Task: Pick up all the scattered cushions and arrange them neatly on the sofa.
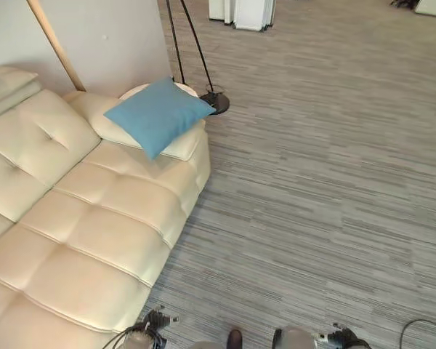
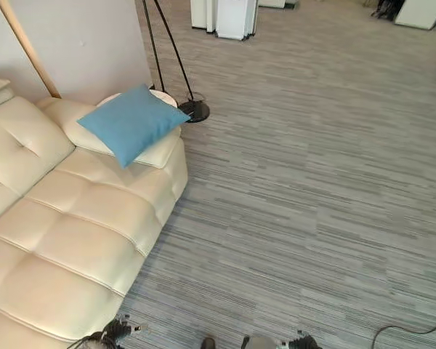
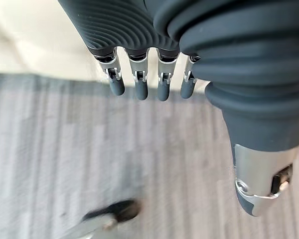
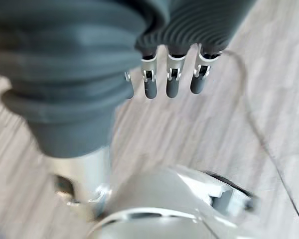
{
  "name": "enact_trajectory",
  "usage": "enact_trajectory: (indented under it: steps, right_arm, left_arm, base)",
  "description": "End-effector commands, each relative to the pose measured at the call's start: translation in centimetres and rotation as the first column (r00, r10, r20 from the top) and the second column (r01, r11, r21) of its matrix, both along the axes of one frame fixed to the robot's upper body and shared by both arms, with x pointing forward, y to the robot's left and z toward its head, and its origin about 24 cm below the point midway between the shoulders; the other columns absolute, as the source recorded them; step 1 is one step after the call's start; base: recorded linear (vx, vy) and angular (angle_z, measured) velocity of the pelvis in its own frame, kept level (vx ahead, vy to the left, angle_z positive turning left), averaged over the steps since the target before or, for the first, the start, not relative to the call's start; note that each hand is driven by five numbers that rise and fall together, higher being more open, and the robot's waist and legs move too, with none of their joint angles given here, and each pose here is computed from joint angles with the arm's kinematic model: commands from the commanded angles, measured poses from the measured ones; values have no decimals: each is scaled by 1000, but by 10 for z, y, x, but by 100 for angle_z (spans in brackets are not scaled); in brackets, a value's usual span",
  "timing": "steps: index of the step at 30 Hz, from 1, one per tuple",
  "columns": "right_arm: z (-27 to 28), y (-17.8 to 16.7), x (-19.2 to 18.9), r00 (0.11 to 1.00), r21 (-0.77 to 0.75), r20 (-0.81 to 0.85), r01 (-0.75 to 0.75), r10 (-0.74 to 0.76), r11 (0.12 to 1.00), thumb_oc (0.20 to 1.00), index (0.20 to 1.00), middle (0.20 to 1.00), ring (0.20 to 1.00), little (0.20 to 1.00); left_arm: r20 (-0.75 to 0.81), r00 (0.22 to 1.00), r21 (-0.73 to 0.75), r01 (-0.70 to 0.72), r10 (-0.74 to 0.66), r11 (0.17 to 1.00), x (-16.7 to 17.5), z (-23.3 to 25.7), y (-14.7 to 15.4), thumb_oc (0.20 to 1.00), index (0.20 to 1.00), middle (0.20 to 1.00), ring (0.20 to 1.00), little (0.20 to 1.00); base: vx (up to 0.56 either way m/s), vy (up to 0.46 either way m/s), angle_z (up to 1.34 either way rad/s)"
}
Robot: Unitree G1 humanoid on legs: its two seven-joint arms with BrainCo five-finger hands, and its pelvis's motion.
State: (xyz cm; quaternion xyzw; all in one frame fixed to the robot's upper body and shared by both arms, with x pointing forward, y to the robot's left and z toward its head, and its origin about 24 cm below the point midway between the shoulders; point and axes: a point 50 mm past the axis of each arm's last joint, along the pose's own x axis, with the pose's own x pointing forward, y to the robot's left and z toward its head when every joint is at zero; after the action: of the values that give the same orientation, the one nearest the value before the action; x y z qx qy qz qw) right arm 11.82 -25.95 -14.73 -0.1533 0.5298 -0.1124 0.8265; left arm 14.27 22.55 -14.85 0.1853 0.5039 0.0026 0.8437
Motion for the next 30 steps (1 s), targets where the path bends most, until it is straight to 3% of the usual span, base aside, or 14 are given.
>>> enact_trajectory:
  steps: [1,5,9,15,23,30]
  right_arm:
    - [5,-8,11,999,-19,25,34,-33,999,1000,1000,1000,1000,1000]
    - [4,-10,6,999,-27,4,34,-34,999,1000,1000,1000,1000,1000]
    - [1,-14,-8,999,-41,-46,13,-15,999,1000,1000,1000,1000,1000]
    - [7,-16,7,1000,-41,11,19,-19,999,1000,1000,1000,1000,1000]
    - [3,-13,-4,1000,-60,-19,8,-9,998,1000,1000,1000,1000,1000]
    - [-5,11,-5,1000,27,-22,10,-9,1000,1000,1000,1000,1000,1000]
  left_arm:
    - [19,1000,7,-4,4,1000,1,2,5,1000,1000,1000,1000,1000]
    - [15,1000,14,20,-21,1000,1,1,4,1000,1000,1000,1000,1000]
    - [-47,999,1,11,-11,1000,-20,-7,0,1000,1000,1000,1000,1000]
    - [-29,999,-20,-33,32,999,-19,-6,-1,1000,1000,1000,1000,1000]
    - [-58,998,10,-20,21,1000,-30,-8,2,1000,1000,1000,1000,1000]
    - [-59,998,34,-30,32,999,-29,-6,14,1000,1000,1000,1000,1000]
  base:
    - [523,-271,35]
    - [431,-203,65]
    - [611,-297,59]
    - [647,-381,-13]
    - [414,89,25]
    - [245,163,126]
